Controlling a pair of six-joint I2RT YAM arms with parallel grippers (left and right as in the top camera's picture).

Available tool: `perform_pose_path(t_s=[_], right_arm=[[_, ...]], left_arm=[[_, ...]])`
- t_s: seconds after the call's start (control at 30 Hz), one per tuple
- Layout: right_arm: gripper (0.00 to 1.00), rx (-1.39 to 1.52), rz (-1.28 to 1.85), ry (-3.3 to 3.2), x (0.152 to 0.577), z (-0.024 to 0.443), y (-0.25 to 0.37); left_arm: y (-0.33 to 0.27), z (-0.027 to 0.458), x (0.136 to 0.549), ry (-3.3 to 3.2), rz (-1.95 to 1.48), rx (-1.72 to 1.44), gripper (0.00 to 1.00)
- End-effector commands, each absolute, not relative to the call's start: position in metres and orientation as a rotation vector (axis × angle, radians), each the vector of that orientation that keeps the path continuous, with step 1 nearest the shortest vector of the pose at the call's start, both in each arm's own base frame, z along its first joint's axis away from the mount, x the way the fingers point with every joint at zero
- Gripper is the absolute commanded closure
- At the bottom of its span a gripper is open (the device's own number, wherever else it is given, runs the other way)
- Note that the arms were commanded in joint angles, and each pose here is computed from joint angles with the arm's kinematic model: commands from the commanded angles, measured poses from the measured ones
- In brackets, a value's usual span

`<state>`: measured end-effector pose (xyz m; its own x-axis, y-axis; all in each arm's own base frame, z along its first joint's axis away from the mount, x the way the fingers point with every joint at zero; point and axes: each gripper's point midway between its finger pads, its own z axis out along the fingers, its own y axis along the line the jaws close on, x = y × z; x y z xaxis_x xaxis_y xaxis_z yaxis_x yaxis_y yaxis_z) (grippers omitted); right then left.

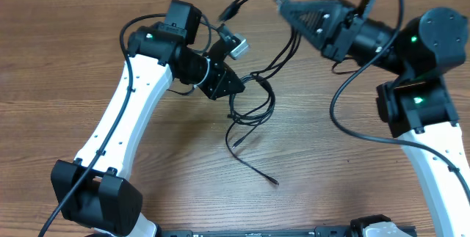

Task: Untangle cables

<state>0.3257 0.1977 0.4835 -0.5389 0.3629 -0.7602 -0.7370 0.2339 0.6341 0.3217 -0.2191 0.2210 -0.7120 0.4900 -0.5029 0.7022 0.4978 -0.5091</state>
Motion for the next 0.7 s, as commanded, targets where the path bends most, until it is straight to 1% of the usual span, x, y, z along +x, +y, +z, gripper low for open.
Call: perform_pose_path(t_s=[0.0, 0.13, 0.2, 0.37, 0.67], right_arm=[[0.96, -0.353, 1.390, 1.551, 0.334, 0.486, 0.177], [0.96, -0.336, 1.336, 1.567, 0.342, 0.481, 0.151], [0.96, -0.279, 1.308, 1.595, 0.350, 0.475, 0.134], [0.96, -0.138, 1.175, 1.684, 0.369, 0.447, 0.083], [0.96, 0.024, 1.014, 1.750, 0.376, 0.420, 0.014]], left_arm=[[-0.200, 0.214, 0.328, 2.514, -0.998, 0.934, 0.96], [-0.185, 0.214, 0.333, 2.534, -1.009, 0.865, 0.95], [-0.179, 0.217, 0.334, 2.529, -1.040, 0.830, 0.96], [-0.157, 0.226, 0.340, 2.519, -1.092, 0.712, 0.95], [-0.116, 0.258, 0.333, 2.443, -1.114, 0.591, 0.96]])
